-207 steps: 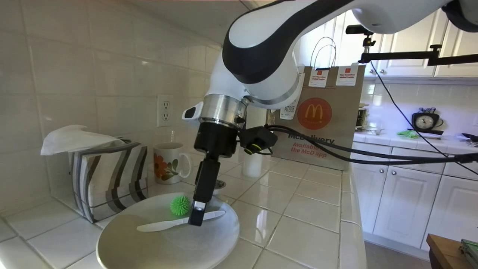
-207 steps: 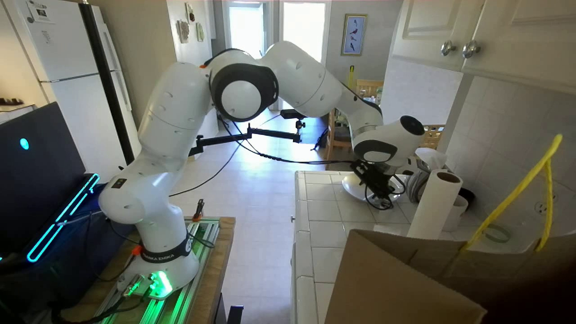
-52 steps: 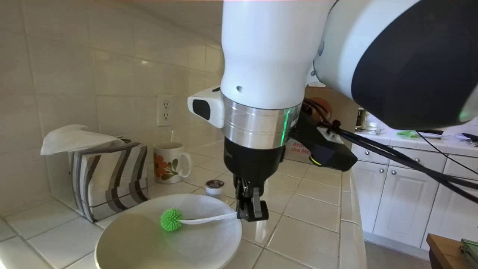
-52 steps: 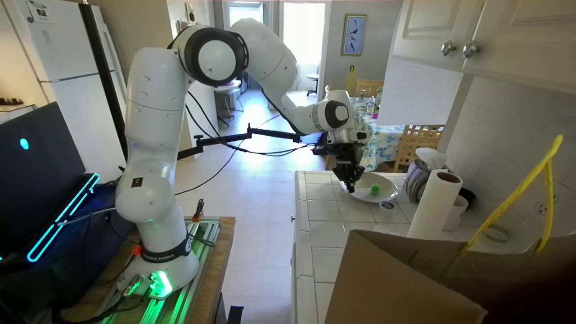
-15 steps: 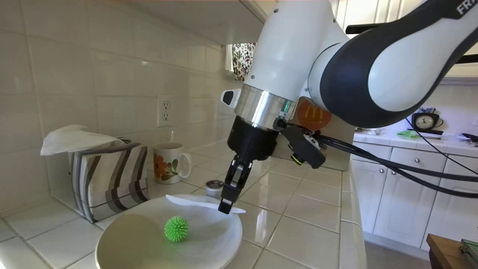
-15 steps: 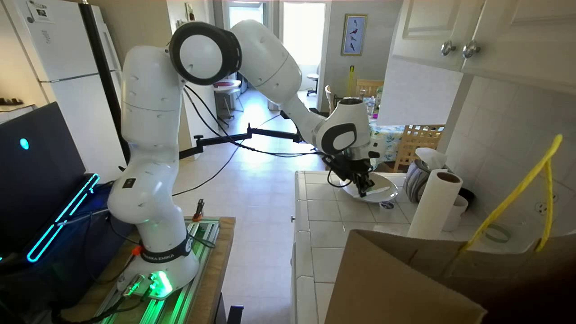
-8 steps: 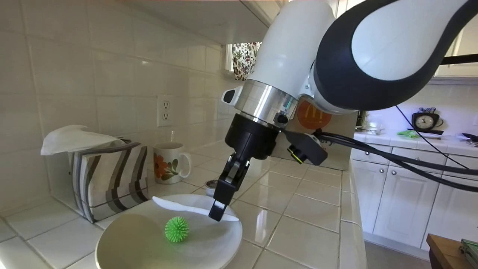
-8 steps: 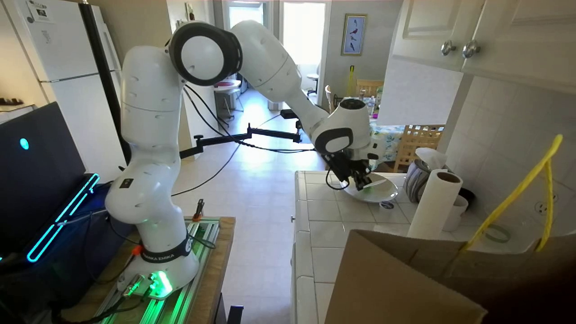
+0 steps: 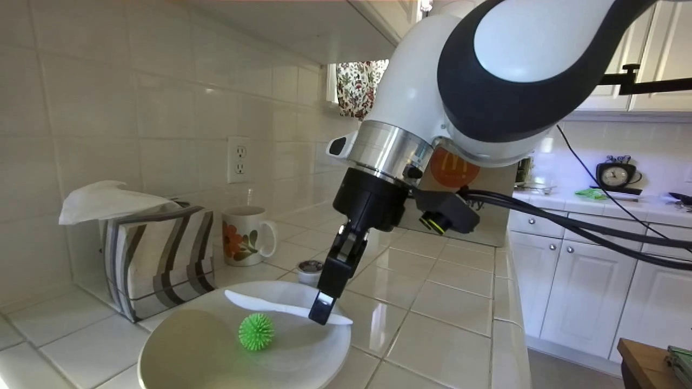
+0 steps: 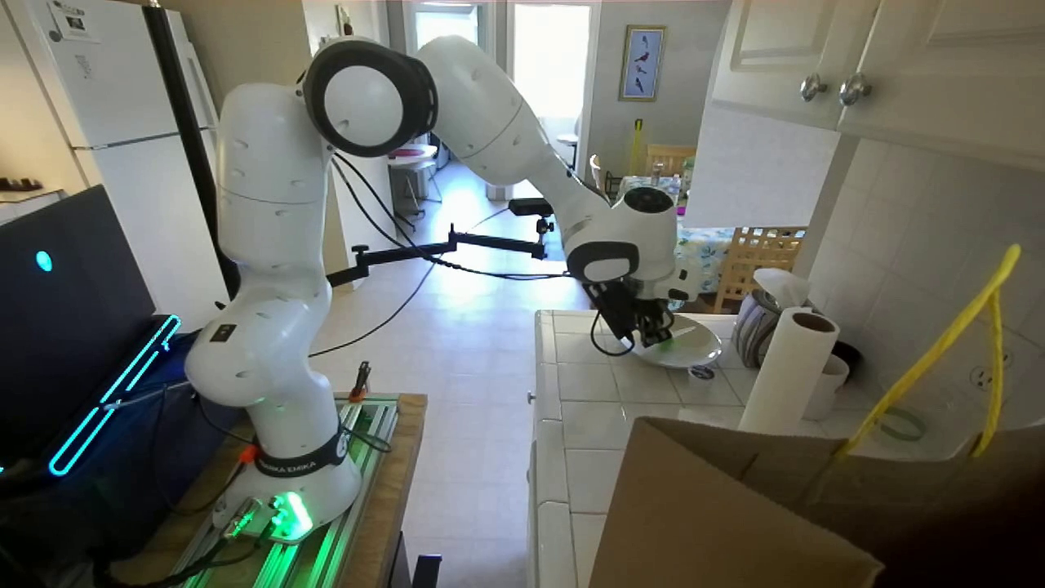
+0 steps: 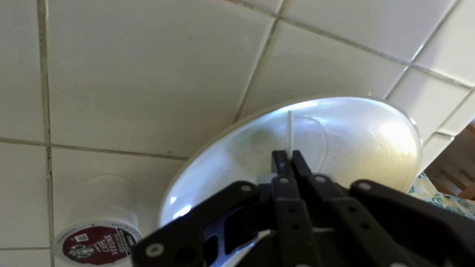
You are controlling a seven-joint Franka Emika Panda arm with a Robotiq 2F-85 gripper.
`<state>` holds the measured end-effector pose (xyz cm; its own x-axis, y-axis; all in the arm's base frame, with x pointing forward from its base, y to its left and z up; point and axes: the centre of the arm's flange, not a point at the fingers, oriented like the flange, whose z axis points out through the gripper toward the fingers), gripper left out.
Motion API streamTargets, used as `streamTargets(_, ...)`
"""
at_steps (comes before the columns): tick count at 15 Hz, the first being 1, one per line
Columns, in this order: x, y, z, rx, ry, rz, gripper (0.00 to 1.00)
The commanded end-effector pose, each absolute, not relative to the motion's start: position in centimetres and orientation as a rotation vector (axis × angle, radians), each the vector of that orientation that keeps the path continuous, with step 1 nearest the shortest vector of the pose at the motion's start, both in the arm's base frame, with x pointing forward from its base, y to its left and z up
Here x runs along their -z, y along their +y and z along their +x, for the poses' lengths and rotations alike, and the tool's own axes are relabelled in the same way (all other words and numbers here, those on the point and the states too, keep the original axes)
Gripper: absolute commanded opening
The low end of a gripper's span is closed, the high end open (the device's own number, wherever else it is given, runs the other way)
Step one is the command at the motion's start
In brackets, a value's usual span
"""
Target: Pick up the plastic knife and try to cut the green object on the plate
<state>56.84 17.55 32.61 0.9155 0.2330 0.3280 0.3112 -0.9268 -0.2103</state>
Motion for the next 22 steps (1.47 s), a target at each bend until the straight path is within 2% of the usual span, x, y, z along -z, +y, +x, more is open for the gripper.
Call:
streamTargets(1,-33.04,16.44,56.15,0.408,-0.429,-2.793,0.01)
streamTargets(17,-32.47,16.15,56.56,0.309,-0.438,-2.815,0.01)
streamTargets(18,-32.55,16.09,56.62,0.307,-0.434,-2.825,0.29)
streamTargets(20,-32.72,15.88,56.67,0.307,-0.436,-2.839,0.36)
streamTargets(22,-33.17,15.76,56.79,0.32,-0.441,-2.883,0.5)
